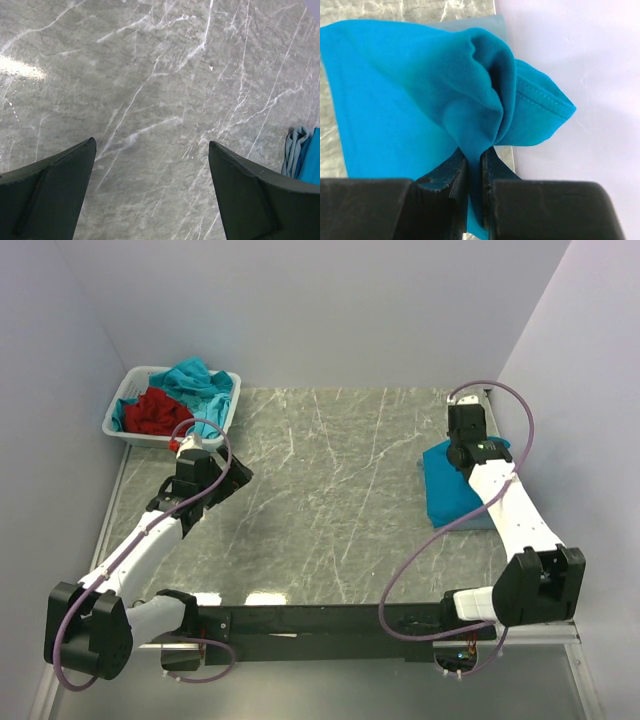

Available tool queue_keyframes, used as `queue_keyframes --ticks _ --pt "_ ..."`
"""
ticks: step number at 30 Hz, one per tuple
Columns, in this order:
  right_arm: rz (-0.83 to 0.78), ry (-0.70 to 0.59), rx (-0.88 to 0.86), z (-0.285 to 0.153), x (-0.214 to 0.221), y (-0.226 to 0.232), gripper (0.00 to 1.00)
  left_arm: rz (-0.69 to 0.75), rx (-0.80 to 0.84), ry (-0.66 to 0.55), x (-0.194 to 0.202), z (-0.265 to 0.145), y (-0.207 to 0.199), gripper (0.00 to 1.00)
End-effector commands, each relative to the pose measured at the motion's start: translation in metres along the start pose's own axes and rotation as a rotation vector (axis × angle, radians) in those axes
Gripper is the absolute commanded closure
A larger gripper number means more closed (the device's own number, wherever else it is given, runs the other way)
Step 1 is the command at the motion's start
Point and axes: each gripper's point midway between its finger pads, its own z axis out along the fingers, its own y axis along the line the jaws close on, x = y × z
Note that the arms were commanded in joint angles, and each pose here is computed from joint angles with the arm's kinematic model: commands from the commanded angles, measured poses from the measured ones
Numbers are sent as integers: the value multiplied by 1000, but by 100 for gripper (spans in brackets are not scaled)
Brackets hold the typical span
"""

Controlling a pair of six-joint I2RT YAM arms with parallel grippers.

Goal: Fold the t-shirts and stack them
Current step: Neatly place the folded tshirt to the corner

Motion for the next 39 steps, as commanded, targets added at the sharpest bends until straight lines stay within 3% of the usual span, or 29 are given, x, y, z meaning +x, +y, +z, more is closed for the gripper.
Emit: queue_keyframes --ticks 1,7,15,16,17,18,19,21,22,23,31,39 --pt "-23 -74 -20 20 -22 -4 100 23 29 -26 -8 -1 -9 0" --pt "-70 -50 -131 42 -15 16 100 28 33 -28 -9 0 -10 0" --pt "-48 32 -122 67 3 8 100 35 28 -27 -7 0 -8 1" --pt "-39 53 -124 72 8 9 96 35 27 -30 -8 0 -8 1" --pt "-27 67 -122 76 10 11 87 35 27 -33 -9 0 -8 1" --pt "-26 64 -121 76 9 11 87 32 25 -32 -9 0 -7 1" --pt "-17 86 -114 79 12 12 71 34 25 -34 -9 0 -7 1" --pt "20 98 -93 82 12 9 55 34 23 -34 -9 0 -7 1" --pt "33 115 -68 87 15 6 37 32 23 -37 -10 0 -7 1" --pt "51 114 -54 88 14 3 12 32 21 -36 -10 0 -7 1" --pt "216 80 33 83 -1 -15 9 24 11 -46 -12 -2 -6 1" --pt "456 -79 -120 33 -40 -14 7 -11 -18 -64 -20 -9 -6 0"
